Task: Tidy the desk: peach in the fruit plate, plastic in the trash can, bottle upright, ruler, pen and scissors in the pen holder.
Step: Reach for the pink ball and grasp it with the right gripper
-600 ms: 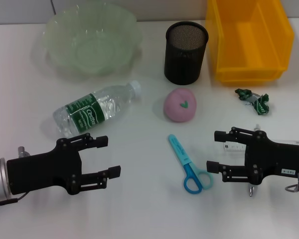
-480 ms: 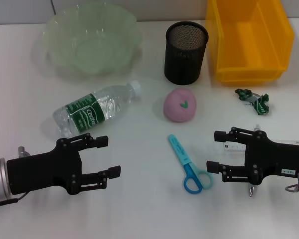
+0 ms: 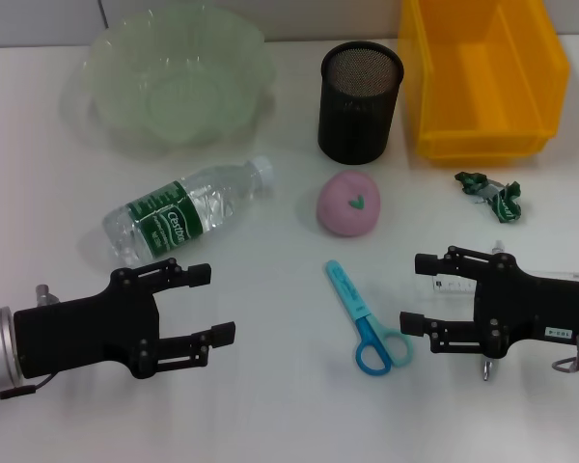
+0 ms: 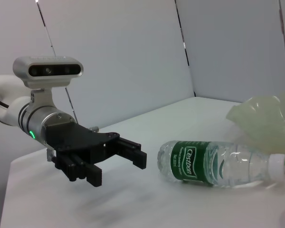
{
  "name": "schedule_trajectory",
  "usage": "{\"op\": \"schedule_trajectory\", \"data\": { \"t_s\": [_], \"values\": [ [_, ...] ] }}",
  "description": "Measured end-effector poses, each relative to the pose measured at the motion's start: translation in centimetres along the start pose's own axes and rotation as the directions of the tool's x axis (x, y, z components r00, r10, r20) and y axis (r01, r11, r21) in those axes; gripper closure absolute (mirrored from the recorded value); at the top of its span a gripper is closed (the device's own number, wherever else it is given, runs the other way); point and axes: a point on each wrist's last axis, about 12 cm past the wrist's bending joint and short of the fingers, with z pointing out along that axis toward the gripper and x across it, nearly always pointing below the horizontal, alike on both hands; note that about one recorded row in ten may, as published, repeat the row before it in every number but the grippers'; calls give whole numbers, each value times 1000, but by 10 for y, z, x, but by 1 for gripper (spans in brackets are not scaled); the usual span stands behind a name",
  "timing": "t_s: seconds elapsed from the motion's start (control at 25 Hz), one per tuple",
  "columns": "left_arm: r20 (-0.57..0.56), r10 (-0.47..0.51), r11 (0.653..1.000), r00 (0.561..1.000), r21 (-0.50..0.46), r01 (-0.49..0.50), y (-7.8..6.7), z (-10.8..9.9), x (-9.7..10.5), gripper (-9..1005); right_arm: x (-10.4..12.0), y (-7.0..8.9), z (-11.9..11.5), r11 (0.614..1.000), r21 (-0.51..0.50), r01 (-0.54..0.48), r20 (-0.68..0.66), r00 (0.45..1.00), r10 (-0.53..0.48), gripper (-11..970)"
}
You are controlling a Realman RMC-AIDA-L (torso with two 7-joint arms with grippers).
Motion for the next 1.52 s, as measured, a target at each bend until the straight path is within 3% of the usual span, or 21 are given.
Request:
{"op": "schedule_trajectory", "data": {
  "t_s": [1.52],
  "values": [
    [3,-2,1000,1000,3,2,-1,1,0,195,-2,0,-1,1000,-6,-3,8,1000,3,124]
  ]
}}
